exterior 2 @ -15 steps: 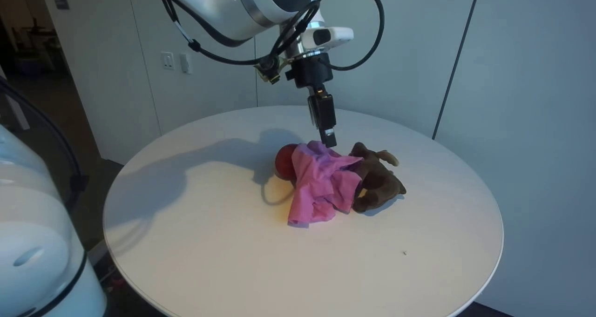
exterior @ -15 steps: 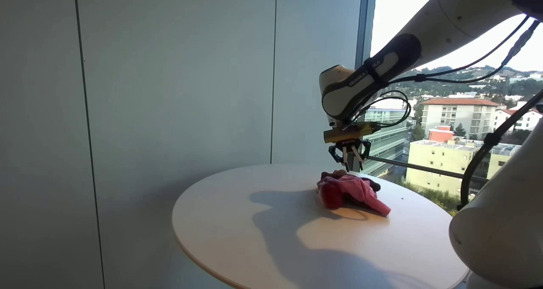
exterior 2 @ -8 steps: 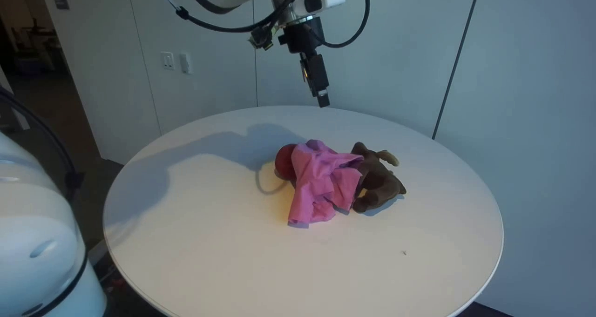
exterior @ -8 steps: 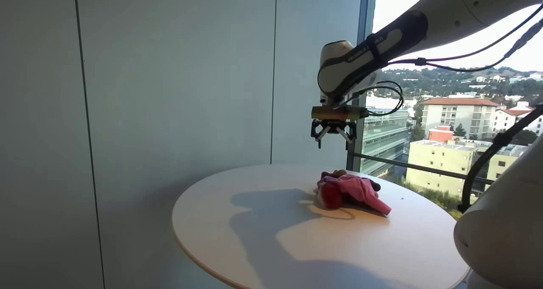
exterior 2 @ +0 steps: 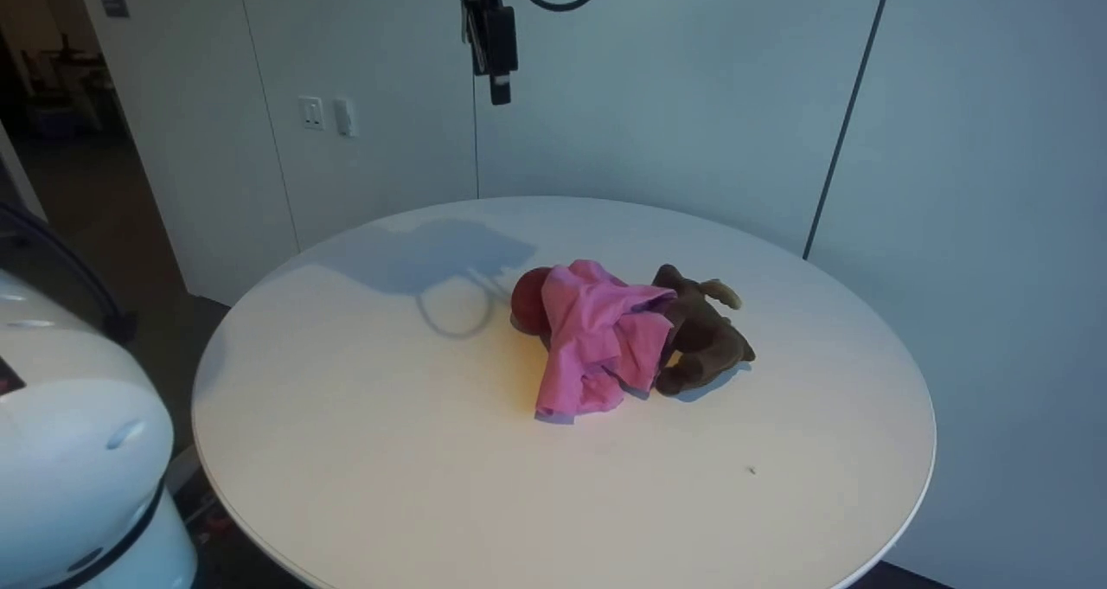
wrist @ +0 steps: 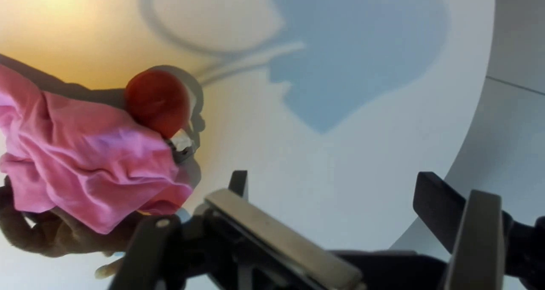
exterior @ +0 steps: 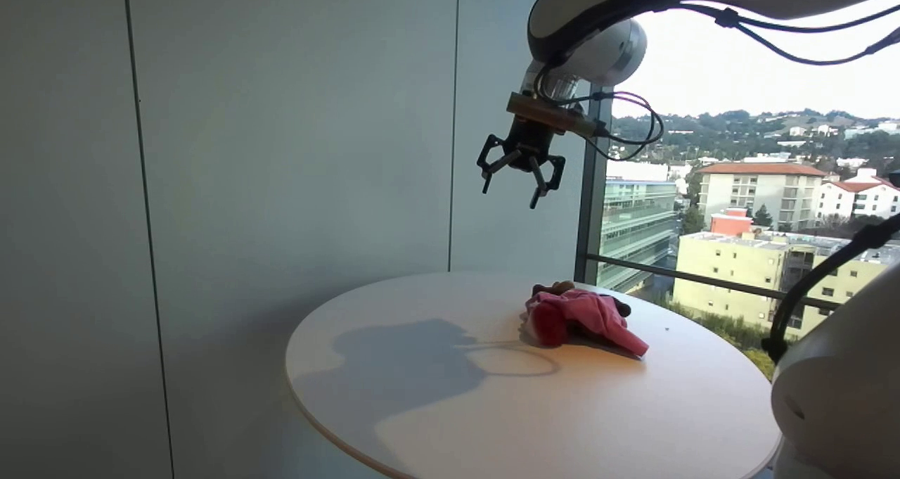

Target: Move the turnip plush toy, the moose toy and the pink shirt to the right

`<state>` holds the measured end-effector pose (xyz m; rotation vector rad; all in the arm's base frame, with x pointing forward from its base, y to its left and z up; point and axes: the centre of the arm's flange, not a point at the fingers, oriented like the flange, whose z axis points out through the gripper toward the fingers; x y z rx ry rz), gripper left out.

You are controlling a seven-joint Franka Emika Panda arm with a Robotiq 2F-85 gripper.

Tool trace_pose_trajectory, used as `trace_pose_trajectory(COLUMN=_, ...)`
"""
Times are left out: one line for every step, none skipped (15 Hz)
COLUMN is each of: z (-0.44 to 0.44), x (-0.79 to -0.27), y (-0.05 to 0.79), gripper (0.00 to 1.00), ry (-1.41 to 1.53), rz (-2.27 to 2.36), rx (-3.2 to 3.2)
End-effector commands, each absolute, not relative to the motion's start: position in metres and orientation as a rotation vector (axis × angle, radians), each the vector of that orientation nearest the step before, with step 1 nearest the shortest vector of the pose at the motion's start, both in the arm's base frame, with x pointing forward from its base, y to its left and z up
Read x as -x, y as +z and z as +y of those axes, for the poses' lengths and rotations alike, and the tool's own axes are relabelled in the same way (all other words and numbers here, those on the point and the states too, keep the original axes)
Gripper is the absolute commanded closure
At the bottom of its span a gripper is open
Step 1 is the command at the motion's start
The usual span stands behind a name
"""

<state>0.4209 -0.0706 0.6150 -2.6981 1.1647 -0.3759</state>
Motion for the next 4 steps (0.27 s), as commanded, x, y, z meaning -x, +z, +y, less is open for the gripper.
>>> trace_pose_trajectory(z=-0.0519, x=-0.4203, y=0.6141, gripper=0.0, ry=-0.218, rz=0.954, rx=2.665)
trace_pose_trajectory(z=-0.0559, x=-0.42, y=0.6112, gripper=0.0, ry=-0.287, rz=1.054, rx=2.68)
trace_pose_trajectory(z=-0.0509, x=-0.4199, y=0.6088, gripper=0.0, ry=-0.256, rz=1.014, rx=2.677)
trace_pose_trajectory(z=-0.0487, x=-0.4204, y=0.6075, gripper=0.0, ry=-0.243, rz=0.995, rx=2.676)
